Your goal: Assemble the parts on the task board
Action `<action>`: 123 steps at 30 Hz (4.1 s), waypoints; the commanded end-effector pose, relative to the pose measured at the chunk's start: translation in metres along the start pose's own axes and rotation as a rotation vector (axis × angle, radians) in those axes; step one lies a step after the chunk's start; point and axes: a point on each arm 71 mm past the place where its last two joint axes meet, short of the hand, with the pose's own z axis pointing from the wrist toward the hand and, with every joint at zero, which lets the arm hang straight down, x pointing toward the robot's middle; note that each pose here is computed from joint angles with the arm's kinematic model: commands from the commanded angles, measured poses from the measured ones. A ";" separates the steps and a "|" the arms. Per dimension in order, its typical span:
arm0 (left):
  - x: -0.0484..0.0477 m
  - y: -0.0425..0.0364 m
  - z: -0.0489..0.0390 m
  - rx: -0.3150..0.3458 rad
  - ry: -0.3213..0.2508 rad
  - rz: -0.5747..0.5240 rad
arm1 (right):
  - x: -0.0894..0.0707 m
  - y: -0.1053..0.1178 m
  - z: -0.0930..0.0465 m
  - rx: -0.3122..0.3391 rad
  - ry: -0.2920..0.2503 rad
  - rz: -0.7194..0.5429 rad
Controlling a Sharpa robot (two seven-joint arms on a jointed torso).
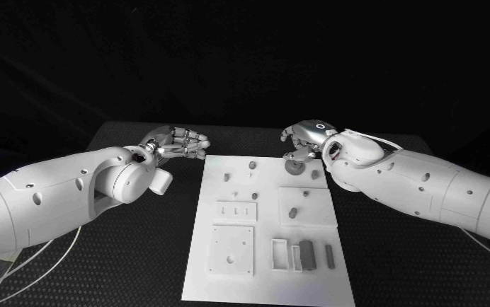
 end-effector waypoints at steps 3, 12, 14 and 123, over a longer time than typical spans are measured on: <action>0.0013 -0.0052 -0.0013 0.053 0.023 -0.002 | 0.006 -0.008 -0.008 -0.004 0.105 0.022; 0.0048 -0.0065 -0.0021 0.073 0.078 -0.013 | 0.010 -0.023 -0.010 0.024 0.150 0.030; 0.0064 -0.0065 -0.0023 0.072 0.094 -0.016 | 0.011 -0.025 -0.009 0.028 0.152 0.031; 0.0068 -0.0050 -0.0013 0.058 0.114 -0.016 | 0.079 -0.017 -0.015 0.021 0.279 -0.036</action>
